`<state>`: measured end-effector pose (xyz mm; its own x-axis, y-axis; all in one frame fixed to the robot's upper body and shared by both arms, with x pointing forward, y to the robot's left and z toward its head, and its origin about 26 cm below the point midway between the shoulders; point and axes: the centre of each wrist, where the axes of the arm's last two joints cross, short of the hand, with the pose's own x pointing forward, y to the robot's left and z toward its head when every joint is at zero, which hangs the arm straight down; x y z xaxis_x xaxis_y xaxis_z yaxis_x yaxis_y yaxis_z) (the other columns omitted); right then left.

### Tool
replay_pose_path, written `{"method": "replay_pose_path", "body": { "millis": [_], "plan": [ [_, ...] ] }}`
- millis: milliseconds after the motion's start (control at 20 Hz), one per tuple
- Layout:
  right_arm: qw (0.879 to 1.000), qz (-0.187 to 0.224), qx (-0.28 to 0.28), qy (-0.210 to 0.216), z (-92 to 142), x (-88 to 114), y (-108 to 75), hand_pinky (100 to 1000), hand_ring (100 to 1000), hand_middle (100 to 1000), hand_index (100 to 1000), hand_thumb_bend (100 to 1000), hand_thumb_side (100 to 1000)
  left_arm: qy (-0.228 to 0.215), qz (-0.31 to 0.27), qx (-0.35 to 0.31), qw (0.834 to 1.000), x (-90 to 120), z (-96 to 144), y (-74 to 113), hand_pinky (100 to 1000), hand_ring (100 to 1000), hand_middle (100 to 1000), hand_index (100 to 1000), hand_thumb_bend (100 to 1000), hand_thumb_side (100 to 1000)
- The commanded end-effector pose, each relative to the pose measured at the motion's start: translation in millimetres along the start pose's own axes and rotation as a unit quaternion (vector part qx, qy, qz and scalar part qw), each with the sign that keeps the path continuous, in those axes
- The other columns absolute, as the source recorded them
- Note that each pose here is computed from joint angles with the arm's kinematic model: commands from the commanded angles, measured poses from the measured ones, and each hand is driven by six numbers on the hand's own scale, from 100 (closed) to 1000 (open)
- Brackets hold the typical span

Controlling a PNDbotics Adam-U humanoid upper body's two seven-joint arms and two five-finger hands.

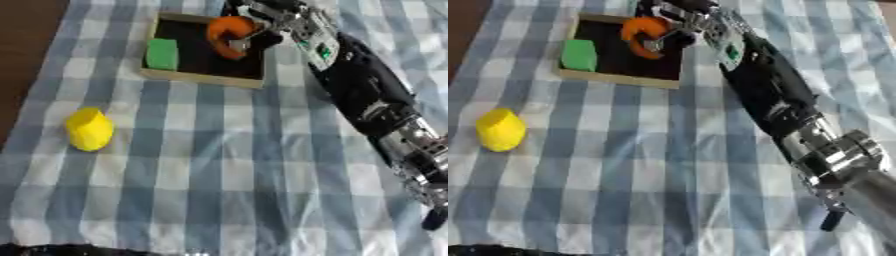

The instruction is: Pick up objects on the table and place them in the box.

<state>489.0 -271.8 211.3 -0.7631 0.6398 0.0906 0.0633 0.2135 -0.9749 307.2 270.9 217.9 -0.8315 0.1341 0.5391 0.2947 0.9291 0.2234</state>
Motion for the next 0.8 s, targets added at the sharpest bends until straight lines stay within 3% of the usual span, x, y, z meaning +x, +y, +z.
{"method": "replay_pose_path", "body": {
  "millis": [50, 200, 300, 650, 800],
  "plan": [
    [1.000, 0.022, -0.005, 0.003, 0.6, -1.8, -14.5, 945, 1000, 545, 887, 100, 205, -0.012, -0.001, -0.010, 1.000, 6.6, -5.1, 0.2, 749, 841, 682, 829, 100, 590],
    [0.999, 0.041, 0.020, 0.012, 2.0, -1.7, -17.8, 982, 1000, 721, 968, 100, 206, -0.011, -0.001, -0.010, 1.000, 6.5, -4.7, 0.3, 750, 842, 683, 829, 100, 590],
    [0.998, 0.057, 0.035, 0.016, 2.6, -0.7, -24.0, 1000, 1000, 774, 986, 100, 207, -0.011, 0.000, -0.010, 1.000, 6.4, -4.6, 0.2, 750, 842, 683, 829, 100, 591],
    [0.997, 0.074, 0.014, 0.031, 5.2, 4.9, -51.2, 1000, 1000, 760, 1000, 100, 241, -0.008, 0.000, -0.009, 1.000, 6.1, -3.5, 0.1, 750, 843, 684, 829, 100, 590],
    [0.997, 0.077, -0.015, 0.017, 12.7, 9.5, -74.2, 1000, 1000, 759, 998, 100, 252, -0.005, -0.003, -0.007, 1.000, 6.3, -2.0, 1.5, 751, 843, 684, 829, 100, 591]
  ]
}}
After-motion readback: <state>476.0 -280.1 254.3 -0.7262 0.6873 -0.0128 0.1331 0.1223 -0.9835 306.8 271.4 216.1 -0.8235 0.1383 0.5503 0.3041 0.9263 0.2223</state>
